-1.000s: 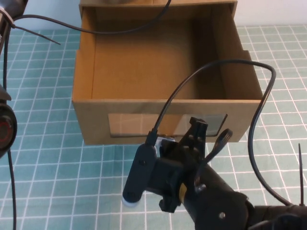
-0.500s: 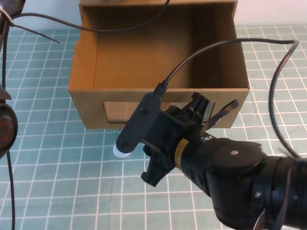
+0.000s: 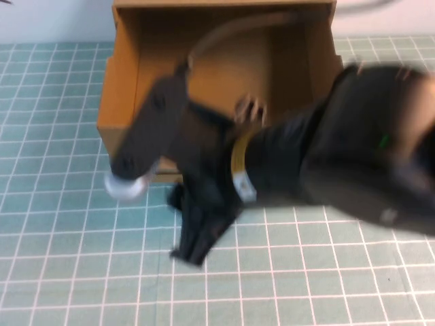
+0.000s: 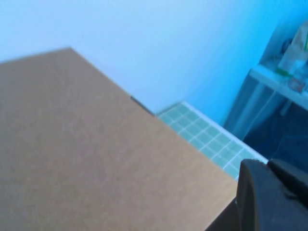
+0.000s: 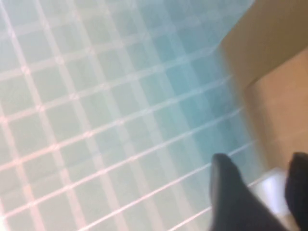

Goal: Open the shoe box
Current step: 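Pull the top drawer of the cardboard box fully open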

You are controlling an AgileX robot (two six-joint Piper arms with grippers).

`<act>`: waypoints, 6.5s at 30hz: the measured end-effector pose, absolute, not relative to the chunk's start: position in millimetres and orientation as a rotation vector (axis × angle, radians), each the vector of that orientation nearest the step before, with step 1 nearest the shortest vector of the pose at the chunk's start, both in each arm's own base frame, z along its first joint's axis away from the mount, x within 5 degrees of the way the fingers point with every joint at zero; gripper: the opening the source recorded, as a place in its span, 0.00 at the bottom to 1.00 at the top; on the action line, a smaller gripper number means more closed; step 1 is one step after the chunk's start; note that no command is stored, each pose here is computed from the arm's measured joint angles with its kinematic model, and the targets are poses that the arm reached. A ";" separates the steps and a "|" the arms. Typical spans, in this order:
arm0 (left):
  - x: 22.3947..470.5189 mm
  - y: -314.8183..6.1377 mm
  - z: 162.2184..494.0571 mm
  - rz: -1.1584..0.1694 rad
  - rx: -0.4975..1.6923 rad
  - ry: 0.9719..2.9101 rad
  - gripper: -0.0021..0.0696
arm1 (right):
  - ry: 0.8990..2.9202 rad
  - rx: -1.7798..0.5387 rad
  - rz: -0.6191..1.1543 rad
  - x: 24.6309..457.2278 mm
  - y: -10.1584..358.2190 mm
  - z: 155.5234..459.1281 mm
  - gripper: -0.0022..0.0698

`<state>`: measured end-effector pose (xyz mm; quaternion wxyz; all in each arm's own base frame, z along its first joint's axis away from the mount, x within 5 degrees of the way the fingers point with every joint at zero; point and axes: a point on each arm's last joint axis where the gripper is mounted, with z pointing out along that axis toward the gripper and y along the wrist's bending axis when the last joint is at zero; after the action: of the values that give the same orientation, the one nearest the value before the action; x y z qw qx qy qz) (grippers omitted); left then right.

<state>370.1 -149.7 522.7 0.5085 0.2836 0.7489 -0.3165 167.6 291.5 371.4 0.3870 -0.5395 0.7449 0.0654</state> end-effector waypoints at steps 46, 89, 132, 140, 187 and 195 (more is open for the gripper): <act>39.6 -27.9 352.6 -0.388 0.312 1.849 0.02 | 1.684 -0.232 0.270 88.3 28.3 364.8 0.01; 35.9 -9.5 261.3 -0.140 0.263 1.626 0.02 | 1.865 -0.311 0.338 47.9 33.4 249.6 0.01; 51.1 -12.0 171.3 -0.094 0.316 1.849 0.02 | 1.867 -0.312 0.338 47.9 33.5 249.1 0.01; 51.1 -12.0 171.1 -0.094 0.316 1.851 0.02 | 1.855 -0.353 0.265 45.3 30.4 248.3 0.01; 51.1 -12.0 171.1 -0.094 0.316 1.851 0.02 | 1.866 -0.010 0.129 52.1 6.1 172.7 0.01; 51.1 -12.0 171.1 -0.094 0.316 1.851 0.02 | 1.866 0.005 0.139 52.1 6.1 172.7 0.01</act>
<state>51.1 -12.0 171.1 0.5898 0.1358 0.7950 -0.0405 52.1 6.1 172.7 0.5933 0.0020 0.8028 0.0599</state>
